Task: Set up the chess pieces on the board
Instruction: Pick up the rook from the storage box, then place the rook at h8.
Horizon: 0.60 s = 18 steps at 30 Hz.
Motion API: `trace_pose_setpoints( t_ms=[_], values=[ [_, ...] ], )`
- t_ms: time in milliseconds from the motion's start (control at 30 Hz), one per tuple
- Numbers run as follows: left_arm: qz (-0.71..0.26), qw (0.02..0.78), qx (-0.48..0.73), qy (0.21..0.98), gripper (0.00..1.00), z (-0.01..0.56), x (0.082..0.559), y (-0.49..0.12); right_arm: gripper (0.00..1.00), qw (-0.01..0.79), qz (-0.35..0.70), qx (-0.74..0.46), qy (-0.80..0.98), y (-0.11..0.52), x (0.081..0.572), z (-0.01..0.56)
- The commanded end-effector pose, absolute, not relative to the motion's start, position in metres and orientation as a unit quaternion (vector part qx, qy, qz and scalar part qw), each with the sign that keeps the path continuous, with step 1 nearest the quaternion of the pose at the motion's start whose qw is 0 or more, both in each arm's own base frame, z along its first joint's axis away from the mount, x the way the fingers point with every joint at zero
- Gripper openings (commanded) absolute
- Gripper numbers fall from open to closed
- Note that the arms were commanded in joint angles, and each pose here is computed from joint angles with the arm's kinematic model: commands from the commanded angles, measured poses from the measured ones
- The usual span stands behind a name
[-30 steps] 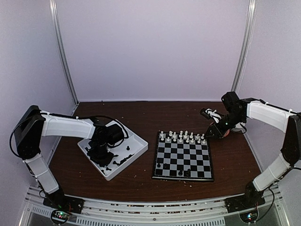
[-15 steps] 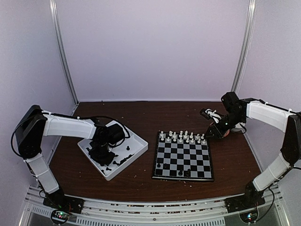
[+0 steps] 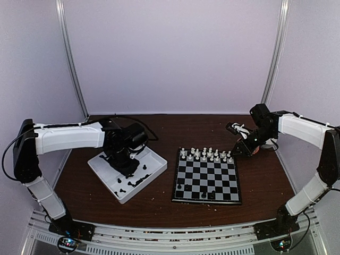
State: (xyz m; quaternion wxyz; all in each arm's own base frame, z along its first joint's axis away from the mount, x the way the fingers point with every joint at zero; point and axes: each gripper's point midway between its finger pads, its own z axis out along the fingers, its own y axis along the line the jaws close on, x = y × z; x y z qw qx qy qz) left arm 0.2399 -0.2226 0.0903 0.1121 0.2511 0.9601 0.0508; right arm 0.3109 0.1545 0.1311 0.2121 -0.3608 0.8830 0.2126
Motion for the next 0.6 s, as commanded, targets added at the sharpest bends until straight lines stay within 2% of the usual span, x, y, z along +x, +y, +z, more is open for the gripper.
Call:
trace_pose_setpoints(
  t_ms=[0, 100, 233, 567],
  values=[
    [-0.045, 0.143, 0.381, 0.912, 0.01, 0.126, 0.225, -0.299, 0.33, 0.209, 0.213, -0.366, 0.882, 0.154, 0.312, 0.131],
    [-0.098, 0.136, 0.452, 0.876, 0.01, 0.129, 0.208, -0.342, 0.33, 0.208, 0.212, -0.367, 0.882, 0.154, 0.313, 0.131],
    [-0.118, 0.130, 0.530, 0.830, 0.01, 0.121, 0.192, -0.378, 0.33, 0.209, 0.211, -0.367, 0.882, 0.154, 0.312, 0.132],
    [-0.104, 0.120, 0.613, 0.774, 0.01, 0.093, 0.186, -0.418, 0.32, 0.208, 0.207, -0.367, 0.883, 0.152, 0.312, 0.129]
  ],
)
